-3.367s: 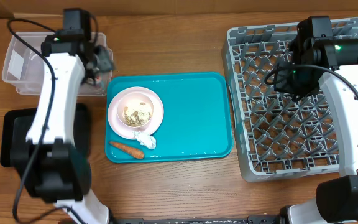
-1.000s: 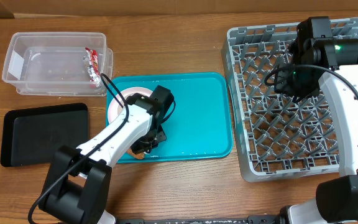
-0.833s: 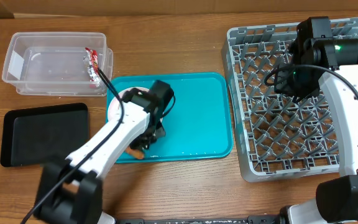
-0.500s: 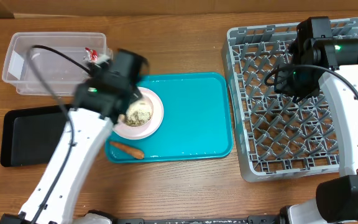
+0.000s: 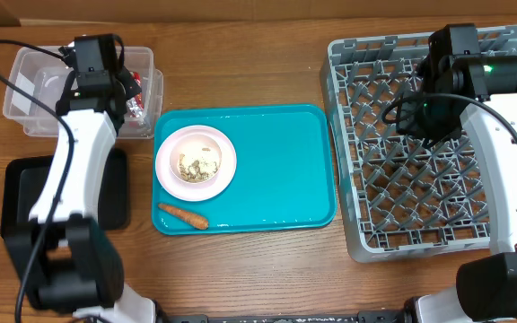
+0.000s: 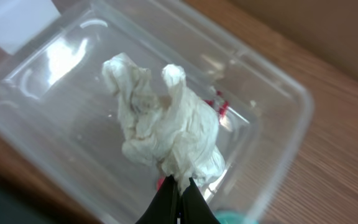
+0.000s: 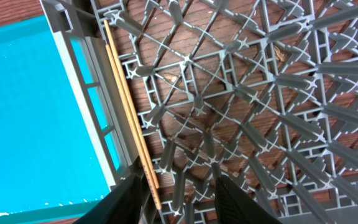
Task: Sort waste into correct bins and load items into the dishwasher
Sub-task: 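Grasp the white tissue, carry it left and drop it in the container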
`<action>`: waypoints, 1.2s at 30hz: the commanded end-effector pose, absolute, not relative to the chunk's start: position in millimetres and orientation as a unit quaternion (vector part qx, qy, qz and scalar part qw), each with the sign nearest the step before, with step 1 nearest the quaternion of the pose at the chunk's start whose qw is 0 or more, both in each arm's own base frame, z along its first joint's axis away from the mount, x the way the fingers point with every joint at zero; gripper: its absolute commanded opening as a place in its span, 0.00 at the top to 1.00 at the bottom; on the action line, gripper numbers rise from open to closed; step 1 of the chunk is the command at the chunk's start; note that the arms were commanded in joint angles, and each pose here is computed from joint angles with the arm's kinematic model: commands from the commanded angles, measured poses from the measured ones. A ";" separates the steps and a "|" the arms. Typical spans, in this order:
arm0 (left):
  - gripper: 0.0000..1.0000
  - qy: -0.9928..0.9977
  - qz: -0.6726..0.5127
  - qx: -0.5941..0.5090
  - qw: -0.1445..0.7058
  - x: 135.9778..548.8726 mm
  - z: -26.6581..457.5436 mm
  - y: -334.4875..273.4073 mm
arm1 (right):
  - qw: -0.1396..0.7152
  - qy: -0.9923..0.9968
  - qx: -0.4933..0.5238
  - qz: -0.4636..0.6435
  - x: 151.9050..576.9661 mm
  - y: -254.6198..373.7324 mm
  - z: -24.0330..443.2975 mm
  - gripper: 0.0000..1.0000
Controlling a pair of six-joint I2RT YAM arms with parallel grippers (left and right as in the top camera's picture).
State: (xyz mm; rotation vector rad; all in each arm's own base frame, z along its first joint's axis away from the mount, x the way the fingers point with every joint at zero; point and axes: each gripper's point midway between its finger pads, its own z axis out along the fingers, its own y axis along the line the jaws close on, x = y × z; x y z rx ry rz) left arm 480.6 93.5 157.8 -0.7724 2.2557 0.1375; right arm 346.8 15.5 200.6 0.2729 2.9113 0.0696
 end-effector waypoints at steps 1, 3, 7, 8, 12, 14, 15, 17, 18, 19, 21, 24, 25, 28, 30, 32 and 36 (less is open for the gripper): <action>0.95 0.890 0.034 -0.280 0.358 494.1 134.3 98.6 | 0.113 0.989 0.093 0.022 349.0 15.7 202.3 0.59; 0.80 0.889 0.036 -0.282 0.359 497.0 129.0 103.5 | 0.111 0.989 0.093 0.022 348.0 15.6 202.0 0.59; 0.53 0.895 0.032 -0.240 0.374 502.7 145.9 99.1 | 0.104 0.990 0.093 0.021 344.7 15.4 201.3 0.59; 0.50 0.899 0.025 -0.223 0.376 503.4 155.9 92.3 | 0.104 0.990 0.093 0.021 344.5 15.4 201.3 0.59; 0.51 0.917 -0.033 -0.183 0.352 490.8 190.0 49.2 | 0.110 0.989 0.093 0.021 347.4 15.5 201.9 0.58; 0.51 0.928 -0.070 -0.155 0.330 479.6 198.0 17.7 | 0.113 0.989 0.093 0.022 349.0 15.5 202.3 0.58; 0.51 0.932 -0.080 -0.146 0.322 475.7 197.9 7.4 | 0.113 0.989 0.093 0.022 349.2 15.6 202.3 0.58; 0.50 0.944 -0.098 -0.121 0.292 462.7 191.9 -21.4 | 0.113 0.989 0.093 0.022 348.9 15.6 202.2 0.58; 0.49 0.950 -0.100 -0.110 0.275 455.6 186.8 -32.9 | 0.112 0.989 0.093 0.022 348.7 15.6 202.2 0.58; 0.50 0.956 -0.100 -0.099 0.257 448.1 180.7 -44.8 | 0.111 0.989 0.093 0.022 348.2 15.6 202.1 0.58; 0.50 0.968 -0.099 -0.073 0.217 430.8 167.1 -70.4 | 0.108 0.990 0.093 0.021 346.5 15.6 201.7 0.57; 0.50 0.980 -0.092 -0.043 0.173 412.2 151.0 -95.3 | 0.105 0.990 0.093 0.021 345.0 15.5 201.4 0.55; 0.51 0.983 -0.088 -0.034 0.156 405.5 143.8 -103.1 | 0.104 0.990 0.093 0.021 344.6 15.5 201.3 0.54; 0.53 0.990 -0.075 -0.040 0.109 388.3 124.3 -119.7 | 0.100 0.990 0.093 0.020 342.9 15.4 200.9 0.53; 0.52 0.992 -0.064 -0.061 0.087 381.8 112.9 -125.0 | 0.099 0.991 0.093 0.020 342.1 15.5 200.8 0.53; 0.51 0.992 -0.056 -0.078 0.078 380.3 105.4 -127.9 | 0.099 0.991 0.093 0.020 342.2 15.5 200.8 0.53; 0.51 0.988 -0.056 -0.124 0.067 382.3 93.9 -131.1 | 0.099 0.991 0.093 0.021 342.1 15.7 200.8 0.53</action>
